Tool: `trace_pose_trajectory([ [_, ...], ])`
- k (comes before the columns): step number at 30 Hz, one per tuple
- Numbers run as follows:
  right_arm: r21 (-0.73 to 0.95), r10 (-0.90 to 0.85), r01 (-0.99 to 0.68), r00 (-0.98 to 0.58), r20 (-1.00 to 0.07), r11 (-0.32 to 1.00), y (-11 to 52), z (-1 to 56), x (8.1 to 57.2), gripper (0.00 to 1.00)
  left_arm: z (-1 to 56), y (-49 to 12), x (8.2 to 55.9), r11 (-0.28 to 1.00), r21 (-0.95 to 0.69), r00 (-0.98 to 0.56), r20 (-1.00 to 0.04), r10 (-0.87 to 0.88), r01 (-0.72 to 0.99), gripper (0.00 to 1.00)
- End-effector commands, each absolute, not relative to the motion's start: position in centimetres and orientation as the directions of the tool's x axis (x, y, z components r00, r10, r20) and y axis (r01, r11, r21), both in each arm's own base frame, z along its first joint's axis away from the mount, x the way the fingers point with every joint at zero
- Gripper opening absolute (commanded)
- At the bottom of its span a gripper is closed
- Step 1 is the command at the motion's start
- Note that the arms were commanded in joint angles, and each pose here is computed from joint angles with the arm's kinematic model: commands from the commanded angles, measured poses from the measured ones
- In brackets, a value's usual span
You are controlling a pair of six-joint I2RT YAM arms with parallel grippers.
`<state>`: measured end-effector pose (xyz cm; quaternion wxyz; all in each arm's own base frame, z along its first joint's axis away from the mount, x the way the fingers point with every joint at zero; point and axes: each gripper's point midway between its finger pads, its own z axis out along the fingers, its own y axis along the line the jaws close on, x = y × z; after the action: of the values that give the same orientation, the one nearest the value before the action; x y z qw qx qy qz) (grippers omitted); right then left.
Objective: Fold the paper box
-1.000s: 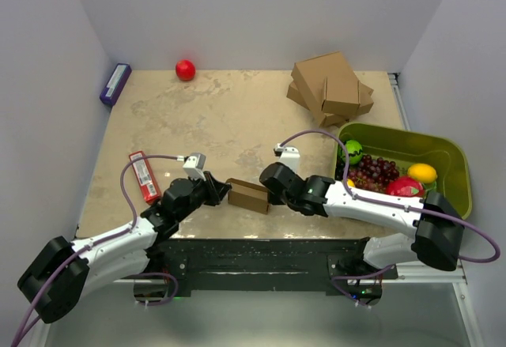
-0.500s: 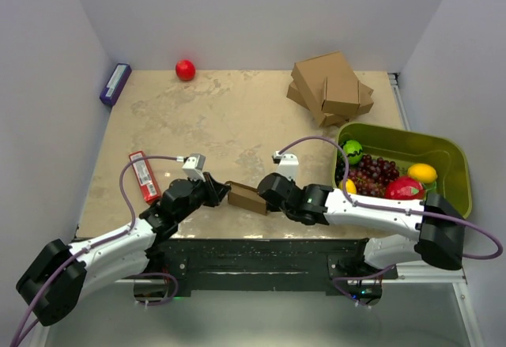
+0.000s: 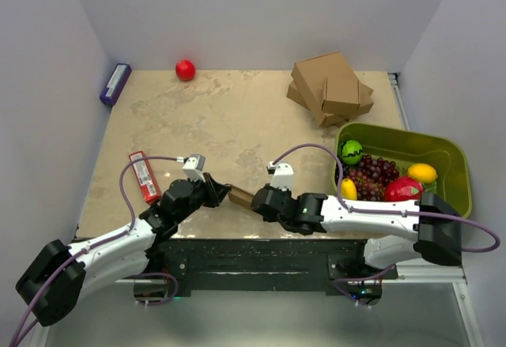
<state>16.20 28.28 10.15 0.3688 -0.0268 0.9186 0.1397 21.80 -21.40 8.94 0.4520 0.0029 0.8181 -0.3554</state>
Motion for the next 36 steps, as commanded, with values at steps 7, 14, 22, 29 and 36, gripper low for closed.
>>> trace_pose_trajectory([
  [7, 0.117, -0.029, -0.131, -0.779, -0.626, 0.985, 26.8, 6.4, 14.1, 0.0, 8.7, -22.5, 20.4, 0.711, -0.609, -0.635, -0.713, -0.297, 0.352, 0.14],
  [14, 0.143, -0.024, -0.149, -0.768, -0.641, 0.978, 27.6, 9.4, 14.4, 0.06, 9.4, -22.6, 20.8, 0.717, -0.588, -0.617, -0.735, -0.281, 0.374, 0.13],
  [22, 0.189, -0.01, -0.179, -0.75, -0.662, 0.966, 28.2, 13.6, 14.7, 0.51, 9.7, -22.8, 20.9, 0.718, -0.566, -0.603, -0.756, -0.256, 0.405, 0.14],
  [29, 0.281, 0.106, -0.125, -0.724, -0.682, 0.952, 27.6, 16.4, 16.2, 0.65, 9.7, -22.8, 20.9, 0.72, -0.564, -0.605, -0.755, -0.252, 0.404, 0.13],
  [36, 0.356, 0.211, -0.065, -0.701, -0.681, 0.932, 26.9, 15.9, 19.1, 0.65, 9.9, -22.8, 21.0, 0.721, -0.561, -0.603, -0.758, -0.25, 0.407, 0.13],
])
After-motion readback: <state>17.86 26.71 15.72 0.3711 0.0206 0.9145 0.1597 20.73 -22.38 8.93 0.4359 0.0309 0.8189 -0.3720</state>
